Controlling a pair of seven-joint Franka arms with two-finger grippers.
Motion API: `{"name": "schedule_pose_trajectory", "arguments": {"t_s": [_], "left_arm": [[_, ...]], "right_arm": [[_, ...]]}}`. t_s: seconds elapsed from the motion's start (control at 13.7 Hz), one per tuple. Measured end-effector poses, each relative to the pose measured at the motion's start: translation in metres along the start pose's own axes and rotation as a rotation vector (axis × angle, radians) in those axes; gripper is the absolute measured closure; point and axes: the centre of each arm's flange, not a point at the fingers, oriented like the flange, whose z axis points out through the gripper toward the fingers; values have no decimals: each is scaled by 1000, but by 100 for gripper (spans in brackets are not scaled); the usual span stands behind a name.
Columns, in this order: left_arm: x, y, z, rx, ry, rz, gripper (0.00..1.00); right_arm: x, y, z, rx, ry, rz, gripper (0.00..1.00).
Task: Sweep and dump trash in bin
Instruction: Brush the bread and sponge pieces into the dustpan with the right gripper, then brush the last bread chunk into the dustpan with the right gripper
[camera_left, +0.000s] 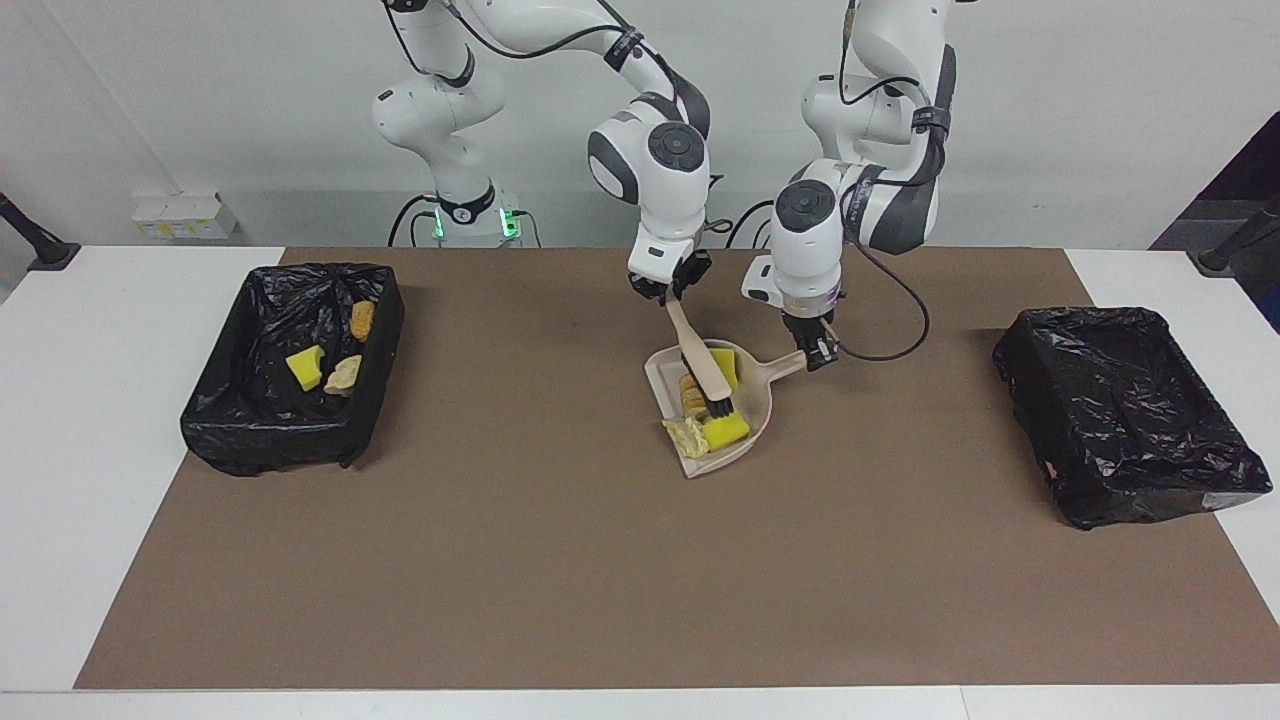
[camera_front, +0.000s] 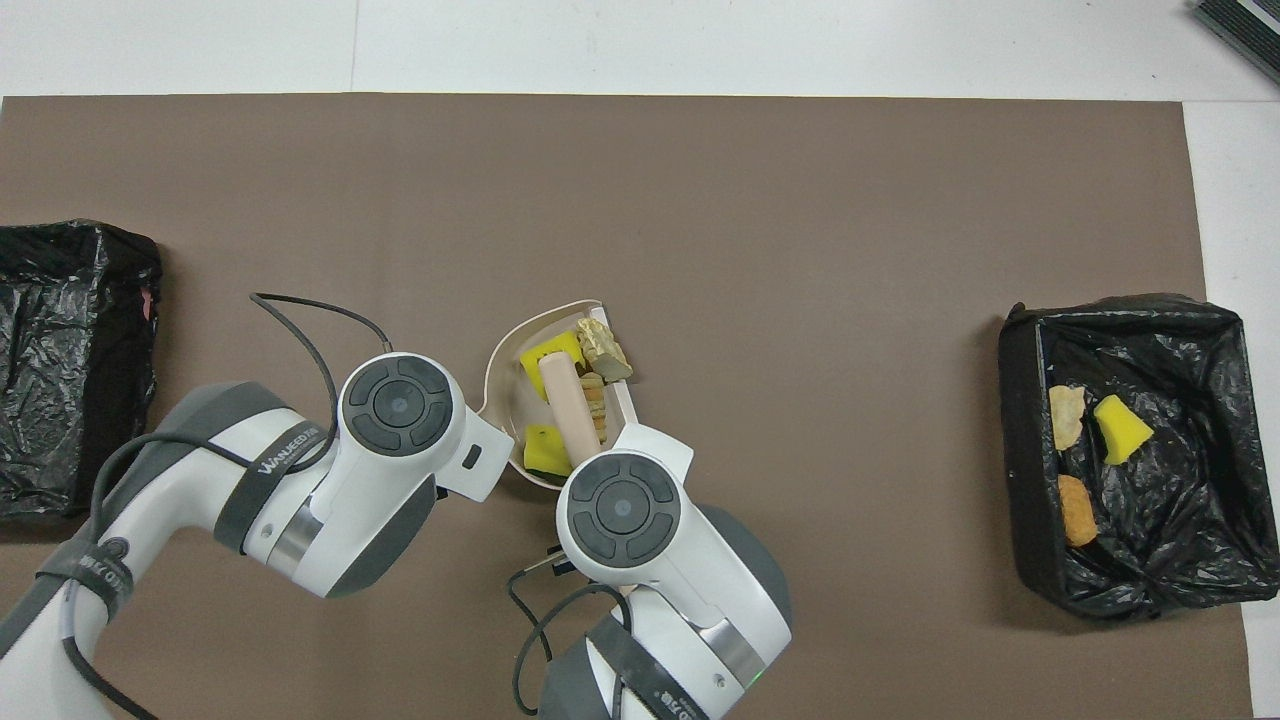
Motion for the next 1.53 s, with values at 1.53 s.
{"name": "schedule_pose_trajectory", "arguments": {"t_s": [1.53], "left_arm": [[-4, -4, 5, -72, 48, -171, 68]], "right_arm": [[111, 234, 29, -130, 21, 35, 74]]}}
